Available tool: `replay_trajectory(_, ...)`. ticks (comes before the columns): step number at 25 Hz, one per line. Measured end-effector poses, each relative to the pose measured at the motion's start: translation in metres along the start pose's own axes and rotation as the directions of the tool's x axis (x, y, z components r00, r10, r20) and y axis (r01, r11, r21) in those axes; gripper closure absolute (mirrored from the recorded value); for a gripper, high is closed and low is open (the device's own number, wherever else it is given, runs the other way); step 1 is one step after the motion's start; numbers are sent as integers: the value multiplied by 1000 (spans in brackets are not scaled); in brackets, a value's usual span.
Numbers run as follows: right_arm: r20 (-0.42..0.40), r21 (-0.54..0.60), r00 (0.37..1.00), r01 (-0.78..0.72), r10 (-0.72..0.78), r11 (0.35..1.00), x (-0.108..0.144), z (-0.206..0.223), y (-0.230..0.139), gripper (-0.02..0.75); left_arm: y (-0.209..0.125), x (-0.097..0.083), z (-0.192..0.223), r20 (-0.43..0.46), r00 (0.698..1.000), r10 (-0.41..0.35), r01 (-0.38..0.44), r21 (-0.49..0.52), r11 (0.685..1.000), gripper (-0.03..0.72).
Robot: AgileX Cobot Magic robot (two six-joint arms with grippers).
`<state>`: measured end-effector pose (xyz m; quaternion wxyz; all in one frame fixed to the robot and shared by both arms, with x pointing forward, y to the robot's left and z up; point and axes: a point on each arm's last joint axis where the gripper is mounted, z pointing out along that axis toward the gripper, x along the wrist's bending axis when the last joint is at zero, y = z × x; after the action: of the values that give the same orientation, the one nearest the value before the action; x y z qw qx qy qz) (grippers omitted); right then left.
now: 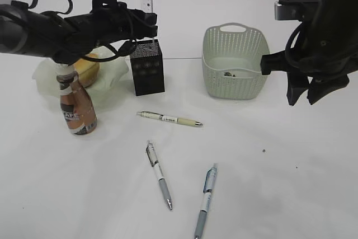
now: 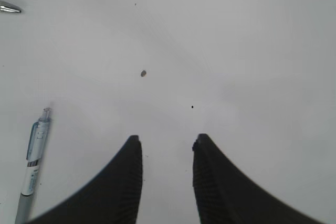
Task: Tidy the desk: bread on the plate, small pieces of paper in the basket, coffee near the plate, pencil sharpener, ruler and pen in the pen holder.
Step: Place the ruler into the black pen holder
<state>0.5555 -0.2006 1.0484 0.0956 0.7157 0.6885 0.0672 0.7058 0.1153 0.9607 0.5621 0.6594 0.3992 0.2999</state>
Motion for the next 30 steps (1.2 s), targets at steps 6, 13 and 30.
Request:
replay_trajectory(6,0,0,1000,0,0,1000,0,0,0,496,-17,2,6,7,1000,-7,7,14,1000,434)
replay_trajectory(13,-8,-19,1000,0,0,1000,1,0,2,497,-19,2,7,18,1000,-9,9,-5,1000,434)
replay_trajectory(30,-9,-30,1000,2,-2,1000,1,0,3,498,-19,7,6,5,1000,-18,18,-7,1000,428)
